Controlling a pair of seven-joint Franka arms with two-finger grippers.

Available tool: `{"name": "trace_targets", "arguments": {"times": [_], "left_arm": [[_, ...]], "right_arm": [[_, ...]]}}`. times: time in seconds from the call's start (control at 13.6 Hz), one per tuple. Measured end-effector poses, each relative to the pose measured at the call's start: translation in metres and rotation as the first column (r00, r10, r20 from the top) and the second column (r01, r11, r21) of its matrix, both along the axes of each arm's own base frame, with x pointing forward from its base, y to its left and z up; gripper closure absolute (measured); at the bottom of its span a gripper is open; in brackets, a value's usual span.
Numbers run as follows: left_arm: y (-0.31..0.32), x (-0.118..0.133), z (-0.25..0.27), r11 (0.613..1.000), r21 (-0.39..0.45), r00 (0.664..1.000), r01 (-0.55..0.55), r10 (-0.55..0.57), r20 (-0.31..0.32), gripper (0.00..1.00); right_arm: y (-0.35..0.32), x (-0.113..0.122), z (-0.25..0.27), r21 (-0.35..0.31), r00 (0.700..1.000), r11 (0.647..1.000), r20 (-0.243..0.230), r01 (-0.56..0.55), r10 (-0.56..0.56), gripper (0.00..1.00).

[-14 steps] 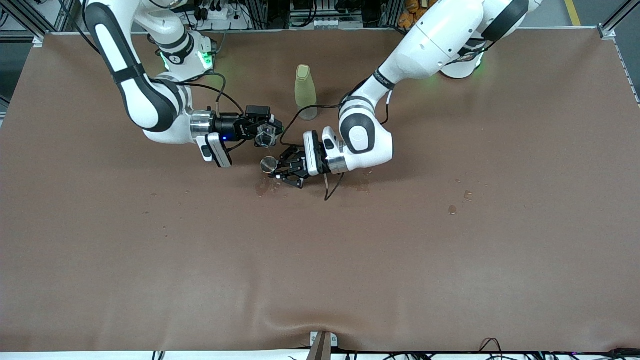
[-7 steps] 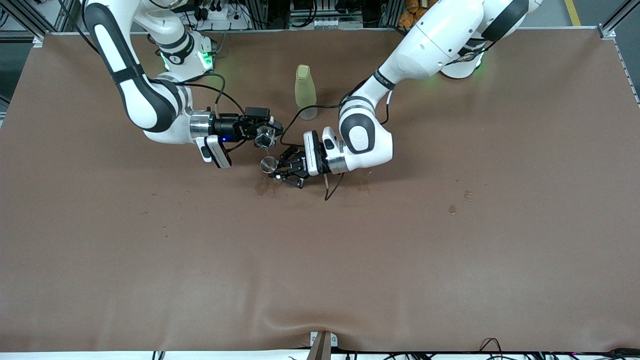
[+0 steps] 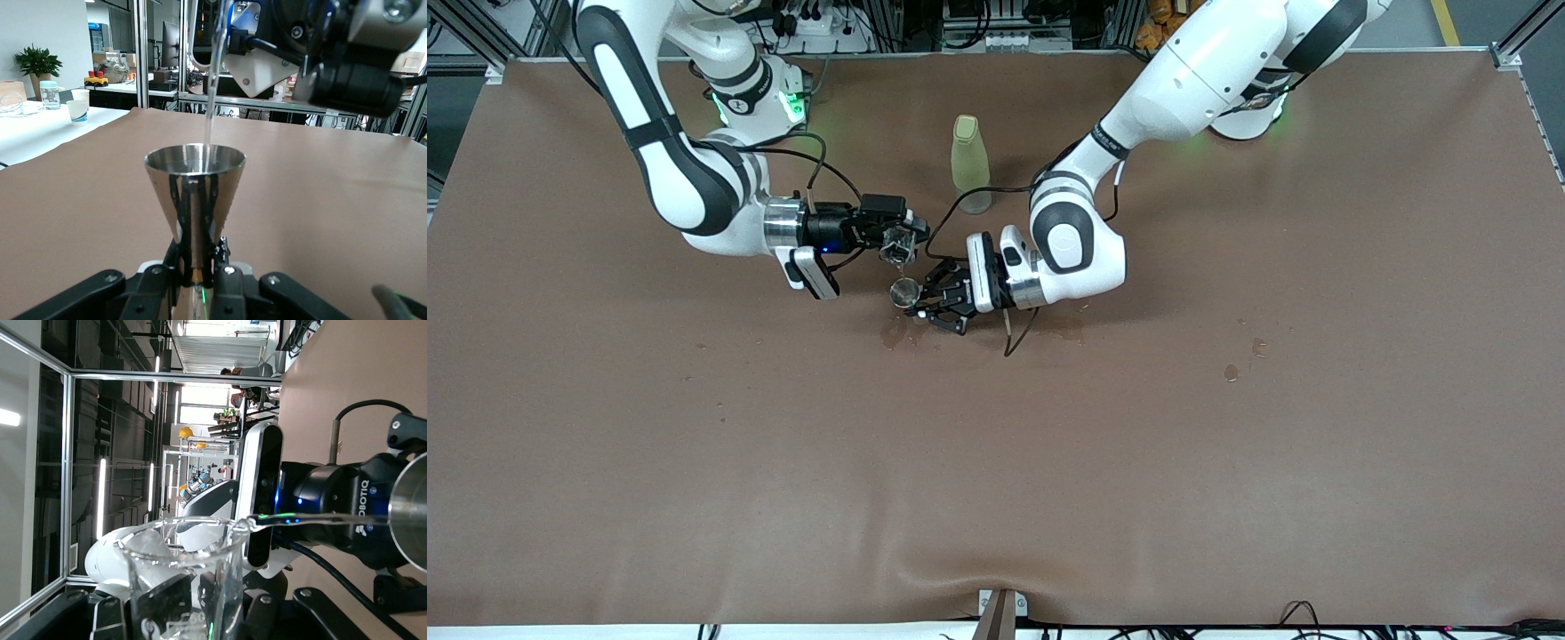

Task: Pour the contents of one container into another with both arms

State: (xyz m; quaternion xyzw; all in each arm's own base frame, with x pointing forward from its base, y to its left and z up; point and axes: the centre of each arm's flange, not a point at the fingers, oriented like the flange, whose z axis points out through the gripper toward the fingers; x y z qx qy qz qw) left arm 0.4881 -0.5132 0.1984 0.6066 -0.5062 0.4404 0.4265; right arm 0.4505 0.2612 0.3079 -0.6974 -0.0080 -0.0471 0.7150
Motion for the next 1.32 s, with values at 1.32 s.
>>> {"name": "trace_targets", "arguments": {"times": [1.32], "left_arm": [[0.0029, -0.0016, -0.0043, 1.000, 0.008, 1.000, -0.002, 0.002, -0.009, 0.79]], "right_arm": [[-0.0018, 0.0037, 0.0018, 0.039, 0.955, 0.999, -0.295, 0.031, -0.018, 0.85]]}}
